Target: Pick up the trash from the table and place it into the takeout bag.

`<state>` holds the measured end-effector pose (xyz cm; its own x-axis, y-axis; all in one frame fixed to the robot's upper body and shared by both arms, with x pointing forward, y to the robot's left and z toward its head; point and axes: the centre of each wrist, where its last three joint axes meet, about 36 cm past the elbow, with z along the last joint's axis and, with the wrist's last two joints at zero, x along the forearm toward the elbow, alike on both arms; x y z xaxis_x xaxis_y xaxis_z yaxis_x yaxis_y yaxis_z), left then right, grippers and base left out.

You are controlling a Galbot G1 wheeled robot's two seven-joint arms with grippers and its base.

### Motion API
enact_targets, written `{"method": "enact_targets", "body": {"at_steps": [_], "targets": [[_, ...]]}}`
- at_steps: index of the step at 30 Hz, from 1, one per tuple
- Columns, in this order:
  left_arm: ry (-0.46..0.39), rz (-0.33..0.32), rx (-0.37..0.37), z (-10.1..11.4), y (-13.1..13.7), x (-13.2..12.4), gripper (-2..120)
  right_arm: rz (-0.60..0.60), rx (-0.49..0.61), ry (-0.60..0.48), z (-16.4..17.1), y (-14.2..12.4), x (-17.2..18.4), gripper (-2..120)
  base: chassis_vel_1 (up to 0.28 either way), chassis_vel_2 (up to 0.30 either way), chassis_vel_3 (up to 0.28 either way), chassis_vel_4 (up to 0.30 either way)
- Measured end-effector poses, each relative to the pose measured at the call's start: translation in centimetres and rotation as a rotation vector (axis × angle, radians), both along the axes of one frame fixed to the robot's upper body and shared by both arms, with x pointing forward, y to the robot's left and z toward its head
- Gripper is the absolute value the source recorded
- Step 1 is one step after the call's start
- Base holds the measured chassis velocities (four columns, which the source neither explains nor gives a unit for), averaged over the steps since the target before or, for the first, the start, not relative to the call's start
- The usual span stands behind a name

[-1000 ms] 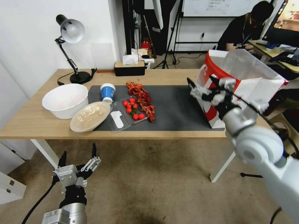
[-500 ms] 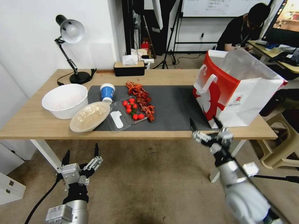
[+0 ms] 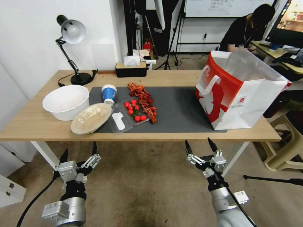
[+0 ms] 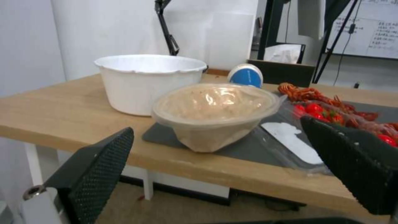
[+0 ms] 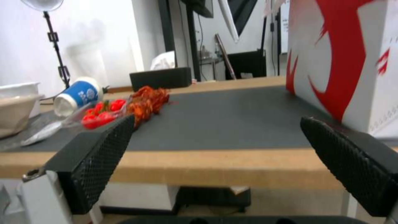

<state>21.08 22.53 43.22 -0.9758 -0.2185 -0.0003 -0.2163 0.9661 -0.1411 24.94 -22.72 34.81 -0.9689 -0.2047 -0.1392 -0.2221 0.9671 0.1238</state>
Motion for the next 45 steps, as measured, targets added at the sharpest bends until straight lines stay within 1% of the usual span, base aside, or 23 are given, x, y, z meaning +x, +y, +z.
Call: {"method": "enact_targets", "body": {"at_steps": [3,5,6,7,9,10,11,12,13,14,17,18,20,21,22,23,27,29,30,34,37,40,45], "targets": [[0.003,0.001,-0.01,0.3,0.5,0.6,100,0.002,0.002,0.009,-0.4,0.3,-0.5,100,0.0,0.0,0.0,0.0],[0.011,-0.009,-0.067,1.3,1.9,2.0,100,0.006,0.005,0.019,-0.7,0.8,-1.1,100,0.0,0.0,0.0,0.0],[0.011,-0.009,-0.067,1.3,1.9,2.0,100,0.006,0.005,0.019,-0.7,0.8,-1.1,100,0.0,0.0,0.0,0.0],[0.018,-0.019,-0.104,1.9,2.4,2.4,100,0.008,0.005,0.02,-0.7,0.8,-1.2,100,0.0,0.0,0.0,0.0],[0.048,-0.027,-0.209,3.2,3.6,3.9,100,0.009,0.004,0.021,-0.7,0.8,-1.2,100,0.0,0.0,0.0,0.0],[0.048,-0.027,-0.209,3.2,3.6,3.9,100,0.009,0.004,0.021,-0.7,0.8,-1.2,100,0.0,0.0,0.0,0.0],[0.061,-0.028,-0.247,3.7,4.1,4.5,100,0.008,0.003,0.019,-0.6,0.8,-1.2,100,0.0,0.0,0.0,0.0],[0.067,-0.027,-0.266,3.9,4.4,4.9,100,0.007,0.003,0.018,-0.6,0.8,-1.1,100,0.0,0.0,0.0,0.0],[0.086,-0.021,-0.333,4.7,5.4,6.1,100,0.003,0.0,0.014,-0.4,0.7,-1.1,100,0.0,0.0,0.0,0.0],[0.086,-0.021,-0.333,4.7,5.4,6.1,100,0.003,0.0,0.014,-0.4,0.7,-1.1,100,0.0,0.0,0.0,0.0],[0.127,-0.026,-0.466,6.2,7.0,8.3,100,-0.002,-0.006,0.016,-0.4,0.7,-1.1,100,0.0,0.0,0.0,0.0],[0.127,-0.026,-0.466,6.2,7.0,8.3,100,-0.002,-0.006,0.016,-0.4,0.7,-1.1,100,0.0,0.0,0.0,0.0],[0.158,-0.031,-0.549,7.2,8.3,9.4,100,0.007,-0.011,0.019,-0.3,0.8,-0.9,100,0.0,0.0,0.0,0.0],[0.17,-0.017,-0.57,7.4,9.0,9.9,100,0.017,-0.011,0.019,-0.2,1.0,-0.6,100,0.0,0.0,0.0,0.0],[0.17,-0.017,-0.57,7.4,9.0,9.9,100,0.017,-0.011,0.019,-0.2,1.0,-0.6,100,0.0,0.0,0.0,0.0],[0.174,-0.01,-0.577,7.5,9.7,10.3,100,0.02,-0.012,0.014,0.0,1.1,-0.2,100,0.0,0.0,0.0,0.0],[0.194,-0.009,-0.553,7.4,11.2,11.8,100,0.013,-0.013,0.014,0.1,1.0,0.2,100,0.0,0.0,0.0,0.0],[0.209,-0.025,-0.531,7.1,12.0,12.8,100,0.008,-0.015,0.015,0.2,0.8,0.3,100,0.0,0.0,0.0,0.0],[0.209,-0.025,-0.531,7.1,12.0,12.8,100,0.008,-0.015,0.015,0.2,0.8,0.3,100,0.0,0.0,0.0,0.0],[0.245,-0.064,-0.525,7.1,12.6,13.8,100,-0.004,-0.021,0.013,0.4,0.5,0.4,100,0.0,0.0,0.0,0.0],[0.269,-0.083,-0.533,7.2,12.7,14.1,100,-0.01,-0.024,0.013,0.4,0.3,0.4,100,0.0,0.0,0.0,0.0],[0.31,-0.121,-0.585,7.5,12.9,14.4,100,-0.017,-0.029,0.015,0.6,0.0,0.3,100,0.0,0.0,0.0,0.0],[0.327,-0.121,-0.608,7.3,13.0,14.9,100,-0.019,-0.035,0.016,0.6,-0.1,0.3,100,0.0,0.0,0.0,0.0]]}}
